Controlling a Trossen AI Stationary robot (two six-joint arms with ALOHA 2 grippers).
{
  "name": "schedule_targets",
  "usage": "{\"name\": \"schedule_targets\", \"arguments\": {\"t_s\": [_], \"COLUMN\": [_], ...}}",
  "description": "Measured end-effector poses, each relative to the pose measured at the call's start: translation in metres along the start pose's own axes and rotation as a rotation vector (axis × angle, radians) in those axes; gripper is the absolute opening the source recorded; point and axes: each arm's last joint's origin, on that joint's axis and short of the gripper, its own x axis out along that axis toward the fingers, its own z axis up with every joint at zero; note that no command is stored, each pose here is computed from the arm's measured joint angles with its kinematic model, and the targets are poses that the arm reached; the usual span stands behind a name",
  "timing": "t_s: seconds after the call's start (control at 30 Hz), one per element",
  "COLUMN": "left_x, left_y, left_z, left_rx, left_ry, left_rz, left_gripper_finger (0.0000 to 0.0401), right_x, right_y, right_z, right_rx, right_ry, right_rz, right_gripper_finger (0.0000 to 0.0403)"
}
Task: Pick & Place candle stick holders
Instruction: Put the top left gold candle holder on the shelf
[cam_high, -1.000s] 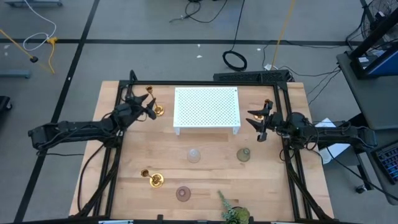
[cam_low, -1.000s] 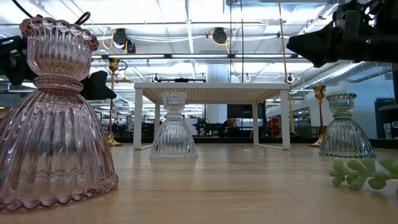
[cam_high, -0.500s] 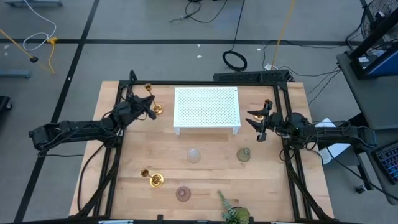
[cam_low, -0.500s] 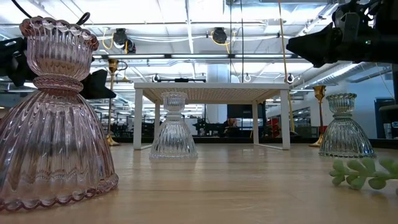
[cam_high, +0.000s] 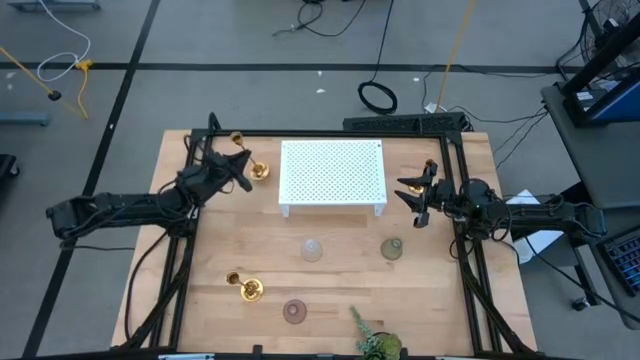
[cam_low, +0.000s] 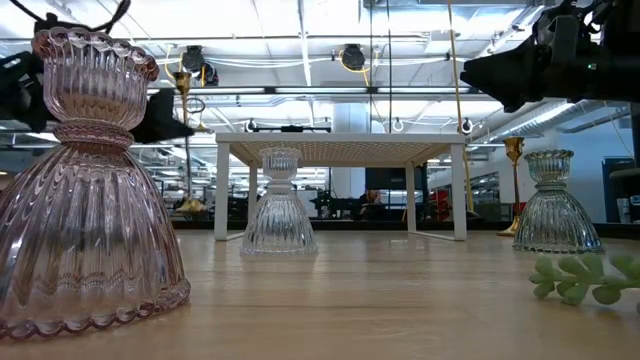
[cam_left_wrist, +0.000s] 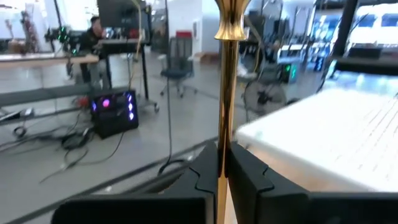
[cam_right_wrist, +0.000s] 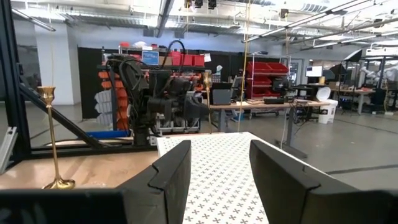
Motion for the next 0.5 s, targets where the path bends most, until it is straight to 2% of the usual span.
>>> {"name": "schedule_targets", "arguments": {"t_s": [0.27,0.5], "left_x": [0.012,0.022], "left_y": [-0.014,-0.025], "left_z": [0.031,0.057], "left_rx": [-0.021,0.052], "left_ry": [-0.052,0.012], "left_rz": [-0.050,0.020], "left_gripper_finger": [0.0014,0.0014], "right_x": [0.000,0.000], "right_y": [0.000,0.000], "right_z": [0.000,0.000], "right_rx": [0.001,0.001], "right_ry": [0.000,0.001], "right_rz": [0.000,0.000], "right_gripper_finger": [0.0155,0.0155]}}
